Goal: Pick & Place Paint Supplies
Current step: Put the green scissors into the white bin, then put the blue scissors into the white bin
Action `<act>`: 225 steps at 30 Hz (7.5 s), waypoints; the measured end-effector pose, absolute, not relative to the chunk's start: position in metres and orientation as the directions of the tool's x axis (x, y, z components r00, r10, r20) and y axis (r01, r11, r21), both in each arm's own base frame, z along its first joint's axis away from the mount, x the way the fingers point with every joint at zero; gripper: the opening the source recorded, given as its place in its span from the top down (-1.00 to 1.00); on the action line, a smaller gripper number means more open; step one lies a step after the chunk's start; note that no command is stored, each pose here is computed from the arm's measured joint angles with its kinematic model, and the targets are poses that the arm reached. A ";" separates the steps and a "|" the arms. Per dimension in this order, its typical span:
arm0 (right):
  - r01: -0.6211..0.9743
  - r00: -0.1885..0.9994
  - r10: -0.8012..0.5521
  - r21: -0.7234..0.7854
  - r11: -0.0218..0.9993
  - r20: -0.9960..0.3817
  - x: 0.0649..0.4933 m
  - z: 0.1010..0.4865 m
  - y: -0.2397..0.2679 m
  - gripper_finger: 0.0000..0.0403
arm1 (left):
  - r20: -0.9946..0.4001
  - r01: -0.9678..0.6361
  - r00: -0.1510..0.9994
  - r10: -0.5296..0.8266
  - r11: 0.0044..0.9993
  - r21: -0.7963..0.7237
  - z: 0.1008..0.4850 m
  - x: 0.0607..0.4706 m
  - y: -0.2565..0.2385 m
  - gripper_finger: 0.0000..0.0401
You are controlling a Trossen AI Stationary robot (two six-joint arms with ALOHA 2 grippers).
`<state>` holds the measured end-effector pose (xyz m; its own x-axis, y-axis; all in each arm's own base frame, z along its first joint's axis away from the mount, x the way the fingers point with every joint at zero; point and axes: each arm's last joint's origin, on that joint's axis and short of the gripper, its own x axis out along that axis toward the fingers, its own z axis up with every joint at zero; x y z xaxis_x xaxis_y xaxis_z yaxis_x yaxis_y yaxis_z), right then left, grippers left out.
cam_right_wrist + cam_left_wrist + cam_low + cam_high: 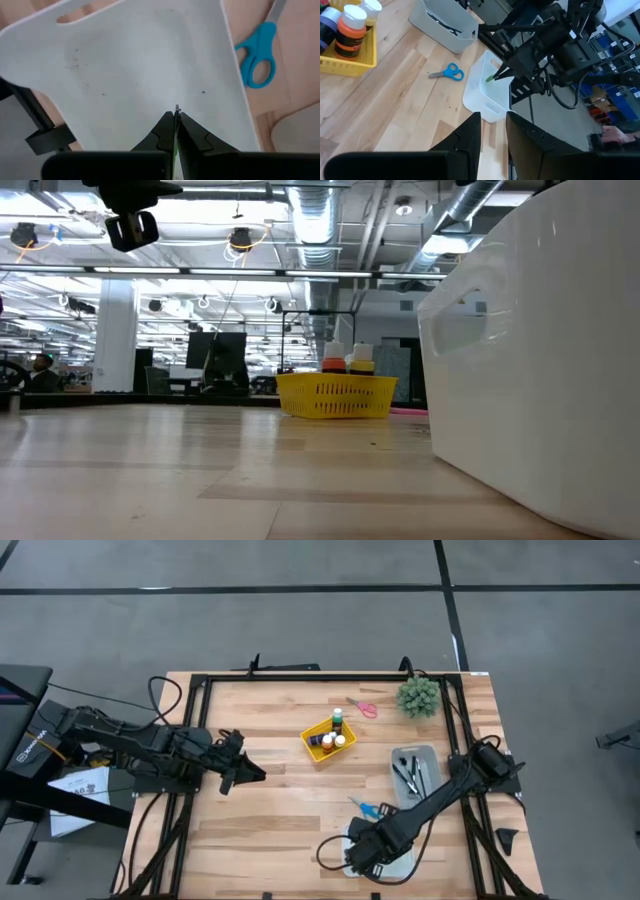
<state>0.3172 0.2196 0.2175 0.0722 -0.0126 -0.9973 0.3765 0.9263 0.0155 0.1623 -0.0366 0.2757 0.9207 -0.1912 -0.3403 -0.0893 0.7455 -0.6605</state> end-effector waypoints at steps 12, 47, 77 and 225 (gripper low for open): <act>0.377 0.086 0.005 0.038 0.925 -0.996 0.319 0.218 0.221 0.59 | -0.340 -0.088 0.921 -0.191 0.747 -0.659 0.276 0.162 -0.037 0.57; 0.683 0.355 0.215 0.409 0.606 -0.910 0.381 0.272 0.062 0.50 | -0.561 -0.111 0.811 -0.166 0.898 -0.426 0.248 0.172 -0.032 0.57; 0.704 0.003 0.045 0.034 0.709 -0.999 0.395 0.175 0.085 0.50 | -0.593 -0.114 0.801 -0.089 0.948 -0.297 0.248 0.165 -0.018 0.57; 0.188 0.063 -0.023 -0.011 0.982 -0.998 0.351 0.244 0.213 1.00 | -0.552 -0.175 0.821 -0.147 0.856 -0.487 0.251 0.166 -0.028 0.57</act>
<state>0.3512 0.2130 0.2443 0.0627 -0.0232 -0.9978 0.1884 0.9820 -0.0110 0.1664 -0.0283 0.2514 0.8208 -0.1465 -0.5522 -0.1750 0.8556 -0.4871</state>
